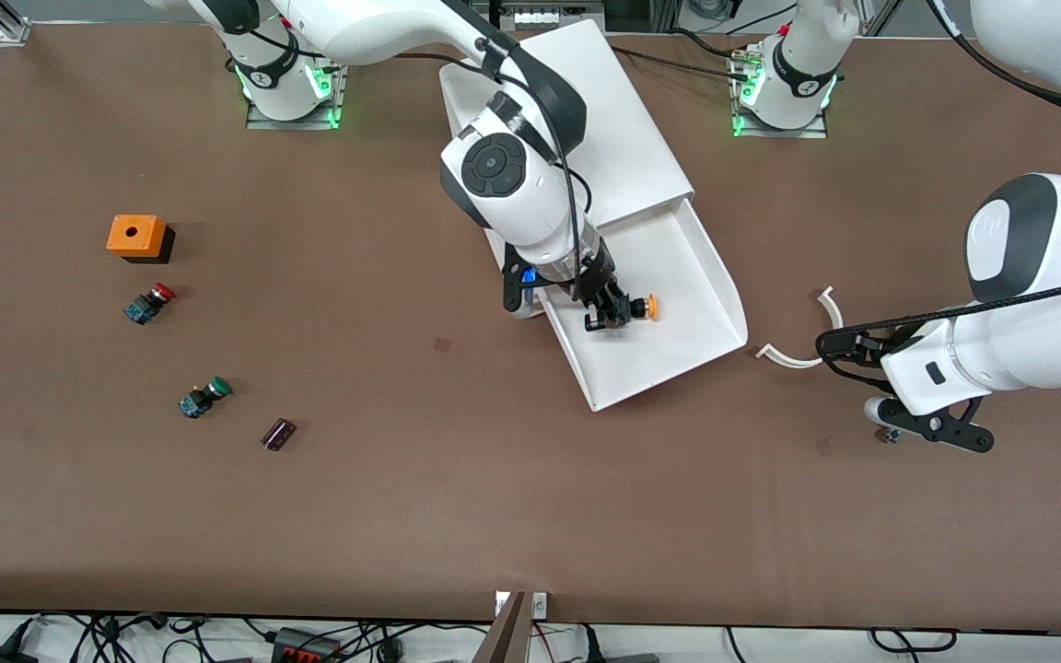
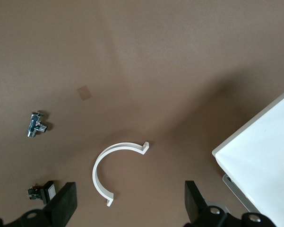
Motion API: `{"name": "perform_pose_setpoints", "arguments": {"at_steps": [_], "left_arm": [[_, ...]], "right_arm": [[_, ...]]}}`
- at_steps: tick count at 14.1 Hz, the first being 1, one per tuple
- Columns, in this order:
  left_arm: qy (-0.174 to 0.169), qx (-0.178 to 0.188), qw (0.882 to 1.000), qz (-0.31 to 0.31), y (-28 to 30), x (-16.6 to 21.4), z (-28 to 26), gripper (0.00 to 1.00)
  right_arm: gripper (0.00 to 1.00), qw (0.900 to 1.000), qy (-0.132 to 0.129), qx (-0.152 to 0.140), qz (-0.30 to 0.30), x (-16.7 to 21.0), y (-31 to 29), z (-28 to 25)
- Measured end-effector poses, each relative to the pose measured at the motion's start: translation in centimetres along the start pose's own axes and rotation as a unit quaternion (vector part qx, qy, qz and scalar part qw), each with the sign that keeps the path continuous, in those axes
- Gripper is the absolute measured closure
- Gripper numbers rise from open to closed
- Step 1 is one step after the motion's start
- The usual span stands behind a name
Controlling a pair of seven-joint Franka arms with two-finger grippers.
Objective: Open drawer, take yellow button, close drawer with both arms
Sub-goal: 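Lift the button out with the right gripper while the left gripper approaches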
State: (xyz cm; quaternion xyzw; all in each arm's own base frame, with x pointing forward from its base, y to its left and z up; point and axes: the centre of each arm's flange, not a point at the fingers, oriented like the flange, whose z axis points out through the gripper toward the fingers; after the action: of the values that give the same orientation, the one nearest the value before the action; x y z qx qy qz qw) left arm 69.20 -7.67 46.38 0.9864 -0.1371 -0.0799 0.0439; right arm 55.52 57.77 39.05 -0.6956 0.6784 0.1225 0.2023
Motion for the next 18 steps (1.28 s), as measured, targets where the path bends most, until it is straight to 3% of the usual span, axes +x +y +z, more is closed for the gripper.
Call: {"name": "perform_pose_setpoints", "arguments": {"at_steps": [4, 6, 11, 14, 16, 18], "left_arm": [[0.000, 0.000, 1.000, -0.001, 0.0, 0.0, 0.0, 0.00], [0.000, 0.000, 1.000, -0.015, 0.2, 0.0, 0.0, 0.00], [0.004, 0.002, 0.996, -0.087, 3.6, 0.7, 0.2, 0.00], [0.044, 0.003, 0.990, -0.132, 6.7, 2.1, 0.1, 0.00], [0.059, 0.001, 0.986, -0.155, 6.9, 3.0, 1.0, 0.00], [0.086, -0.002, 0.983, -0.160, 7.1, 4.7, 2.7, 0.00]], "right_arm": [[0.59, 0.999, -0.039, 0.020, 0.018, -0.9, -2.1, -3.7], [0.59, 0.998, -0.045, 0.034, 0.029, 0.2, -4.1, -6.0], [0.59, 0.999, -0.021, 0.040, 0.023, 6.5, -9.6, -12.8], [0.59, 0.999, -0.005, 0.036, -0.020, 10.4, -12.0, -17.0], [0.59, 0.997, 0.010, 0.017, -0.074, 13.0, -13.0, -18.2], [0.59, 0.989, 0.025, -0.021, -0.147, 15.8, -13.4, -18.1]]}}
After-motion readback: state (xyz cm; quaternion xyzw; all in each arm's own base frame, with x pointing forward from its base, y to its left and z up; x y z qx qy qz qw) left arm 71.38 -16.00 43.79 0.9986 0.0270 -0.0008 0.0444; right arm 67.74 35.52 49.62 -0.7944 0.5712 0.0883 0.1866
